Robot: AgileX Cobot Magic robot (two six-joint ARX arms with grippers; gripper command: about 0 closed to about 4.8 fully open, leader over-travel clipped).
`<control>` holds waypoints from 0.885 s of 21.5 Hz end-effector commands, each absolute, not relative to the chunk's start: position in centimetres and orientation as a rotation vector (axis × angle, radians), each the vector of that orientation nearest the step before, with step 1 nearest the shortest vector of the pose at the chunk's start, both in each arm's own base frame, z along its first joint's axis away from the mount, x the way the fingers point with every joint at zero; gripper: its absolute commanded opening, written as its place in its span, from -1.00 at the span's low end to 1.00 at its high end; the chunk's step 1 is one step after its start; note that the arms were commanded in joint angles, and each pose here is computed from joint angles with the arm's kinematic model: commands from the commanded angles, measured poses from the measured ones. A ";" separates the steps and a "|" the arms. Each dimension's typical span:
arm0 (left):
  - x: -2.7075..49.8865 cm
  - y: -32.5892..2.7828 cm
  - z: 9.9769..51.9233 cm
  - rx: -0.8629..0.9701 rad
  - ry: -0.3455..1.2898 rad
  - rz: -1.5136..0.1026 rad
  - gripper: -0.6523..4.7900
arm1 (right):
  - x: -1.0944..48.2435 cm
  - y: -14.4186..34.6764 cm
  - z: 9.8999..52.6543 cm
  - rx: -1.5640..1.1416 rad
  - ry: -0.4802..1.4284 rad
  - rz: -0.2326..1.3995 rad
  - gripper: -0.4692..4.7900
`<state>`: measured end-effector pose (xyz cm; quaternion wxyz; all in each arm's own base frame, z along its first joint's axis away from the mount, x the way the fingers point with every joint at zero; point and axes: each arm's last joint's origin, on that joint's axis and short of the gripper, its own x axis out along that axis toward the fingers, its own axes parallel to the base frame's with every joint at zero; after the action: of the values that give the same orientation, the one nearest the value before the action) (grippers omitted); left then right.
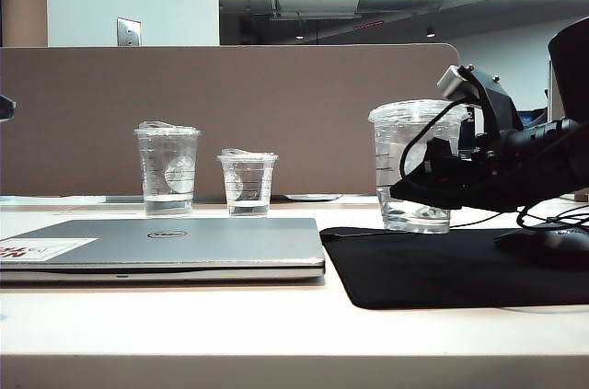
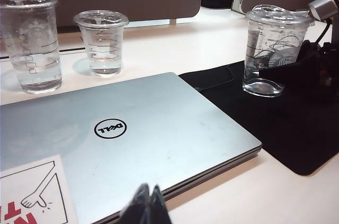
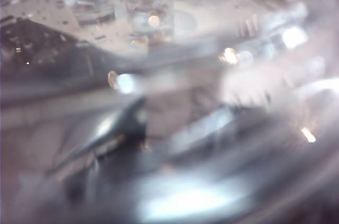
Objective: Pick up the coffee cup on the right and place it on the right side of the laptop.
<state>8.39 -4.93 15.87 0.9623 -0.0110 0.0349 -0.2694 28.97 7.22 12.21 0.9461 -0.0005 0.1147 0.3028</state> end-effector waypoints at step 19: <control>8.4 -4.9 16.1 -0.024 0.055 -0.545 -0.78 | 29.3 7.3 10.6 0.006 0.247 0.605 1.00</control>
<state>8.39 -4.93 15.86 0.9623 -0.0110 0.0349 -0.2694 29.20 7.31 10.29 0.9452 0.0032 0.1330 0.2982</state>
